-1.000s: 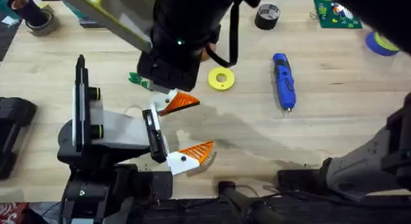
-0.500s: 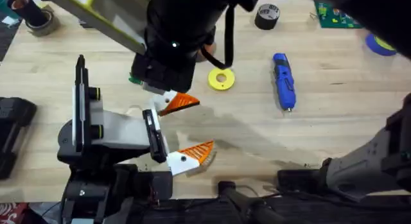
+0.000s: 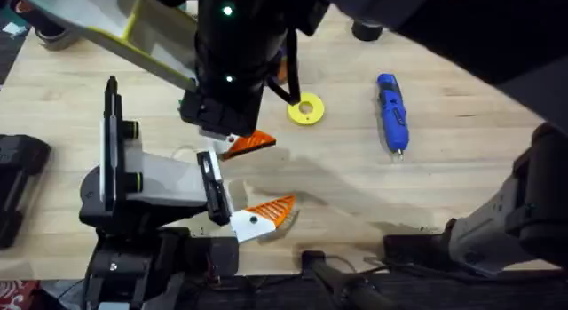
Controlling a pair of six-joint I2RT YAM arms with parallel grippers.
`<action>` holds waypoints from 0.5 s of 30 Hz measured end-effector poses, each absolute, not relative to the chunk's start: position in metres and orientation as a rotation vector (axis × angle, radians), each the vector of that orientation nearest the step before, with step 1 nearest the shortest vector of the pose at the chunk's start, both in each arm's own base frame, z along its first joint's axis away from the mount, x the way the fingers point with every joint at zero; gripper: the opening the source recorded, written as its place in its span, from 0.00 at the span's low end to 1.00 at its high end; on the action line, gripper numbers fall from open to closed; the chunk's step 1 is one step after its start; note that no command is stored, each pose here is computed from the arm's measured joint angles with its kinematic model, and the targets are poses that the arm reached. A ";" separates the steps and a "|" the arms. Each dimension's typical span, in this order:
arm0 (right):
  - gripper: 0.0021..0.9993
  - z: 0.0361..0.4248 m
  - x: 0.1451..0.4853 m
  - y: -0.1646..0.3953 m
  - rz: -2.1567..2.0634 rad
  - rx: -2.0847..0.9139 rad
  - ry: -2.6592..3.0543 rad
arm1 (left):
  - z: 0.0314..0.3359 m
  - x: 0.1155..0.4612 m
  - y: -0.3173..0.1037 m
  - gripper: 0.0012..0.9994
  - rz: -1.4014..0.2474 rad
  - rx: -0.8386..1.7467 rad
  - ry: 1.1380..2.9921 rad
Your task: Pick up the gripper from the table and insert it into the empty holder that is missing its gripper. Then pick up a screw, insert it into the mounting hole, and use the screwdriver to tighten it. Finally, clean up the table by picking up the vegetable and placing it into the bucket.
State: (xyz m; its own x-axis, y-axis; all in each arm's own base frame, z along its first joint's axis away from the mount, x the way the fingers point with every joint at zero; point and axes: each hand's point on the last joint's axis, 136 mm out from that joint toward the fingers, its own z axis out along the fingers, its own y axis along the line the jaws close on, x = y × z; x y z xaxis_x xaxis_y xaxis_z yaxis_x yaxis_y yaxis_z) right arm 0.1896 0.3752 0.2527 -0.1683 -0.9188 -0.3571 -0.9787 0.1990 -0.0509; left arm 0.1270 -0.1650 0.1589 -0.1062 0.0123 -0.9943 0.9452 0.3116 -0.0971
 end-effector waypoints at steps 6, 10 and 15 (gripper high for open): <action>0.00 0.251 0.188 0.372 0.267 -1.799 2.182 | 0.159 0.127 -0.165 0.99 -1.030 0.942 1.438; 0.00 0.251 0.188 0.372 0.266 -1.800 2.182 | 0.159 0.127 -0.165 0.99 -1.030 0.942 1.438; 0.00 0.247 0.187 0.371 0.259 -1.808 2.194 | 0.159 0.127 -0.165 0.99 -1.030 0.942 1.438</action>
State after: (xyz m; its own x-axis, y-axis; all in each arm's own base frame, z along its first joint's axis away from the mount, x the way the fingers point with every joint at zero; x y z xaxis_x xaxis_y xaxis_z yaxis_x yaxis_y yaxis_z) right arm 0.1872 0.3708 0.2466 -0.1732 -0.9280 -0.3300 -0.9793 0.1978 -0.0423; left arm 0.1270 -0.1650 0.1589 -0.1061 0.0123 -0.9943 0.9453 0.3116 -0.0970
